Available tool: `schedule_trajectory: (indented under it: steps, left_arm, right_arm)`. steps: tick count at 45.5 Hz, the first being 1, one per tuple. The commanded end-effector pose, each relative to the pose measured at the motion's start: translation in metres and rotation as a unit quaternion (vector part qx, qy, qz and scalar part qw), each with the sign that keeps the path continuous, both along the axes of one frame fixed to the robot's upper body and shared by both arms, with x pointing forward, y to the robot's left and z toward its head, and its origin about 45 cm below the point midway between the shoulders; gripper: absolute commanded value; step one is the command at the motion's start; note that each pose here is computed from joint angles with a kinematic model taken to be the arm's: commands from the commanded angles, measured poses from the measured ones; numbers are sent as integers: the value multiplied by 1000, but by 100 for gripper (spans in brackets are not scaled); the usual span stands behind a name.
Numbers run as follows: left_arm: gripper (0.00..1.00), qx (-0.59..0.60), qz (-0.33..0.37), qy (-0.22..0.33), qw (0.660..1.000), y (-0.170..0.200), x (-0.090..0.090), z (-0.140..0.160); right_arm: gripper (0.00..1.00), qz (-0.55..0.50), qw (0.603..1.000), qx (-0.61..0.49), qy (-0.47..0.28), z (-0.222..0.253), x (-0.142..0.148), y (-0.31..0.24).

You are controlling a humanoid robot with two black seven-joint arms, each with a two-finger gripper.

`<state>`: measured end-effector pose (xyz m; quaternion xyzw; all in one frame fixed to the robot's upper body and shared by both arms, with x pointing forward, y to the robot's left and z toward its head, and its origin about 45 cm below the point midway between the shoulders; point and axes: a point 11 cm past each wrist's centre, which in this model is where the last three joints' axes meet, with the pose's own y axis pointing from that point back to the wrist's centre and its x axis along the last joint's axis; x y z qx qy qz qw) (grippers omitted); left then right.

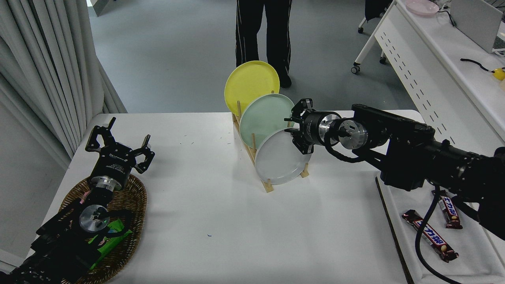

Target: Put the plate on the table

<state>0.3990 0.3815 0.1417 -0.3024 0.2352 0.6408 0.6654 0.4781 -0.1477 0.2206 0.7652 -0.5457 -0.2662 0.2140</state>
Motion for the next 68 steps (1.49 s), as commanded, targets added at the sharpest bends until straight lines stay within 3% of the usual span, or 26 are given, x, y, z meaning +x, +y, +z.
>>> schedule_trajectory:
  steps: [1,40,50,54,68]
  left_arm:
    - [100,0,0,0,1000,0,0,0]
    - [100,0,0,0,1000,0,0,0]
    - [100,0,0,0,1000,0,0,0]
    - [100,0,0,0,1000,0,0,0]
    - [100,0,0,0,1000,0,0,0]
  right_arm:
    - [20,0,1000,0,3,-1,0,0]
    - [12,-5,1000,-4,4,-3,1,-5]
    - [0,1,1000,-6,17,-5,-2,-4]
    - [0,8,1000,-4,28,-5,-4,-1]
    - [0,26,998,37,43,37,5,6]
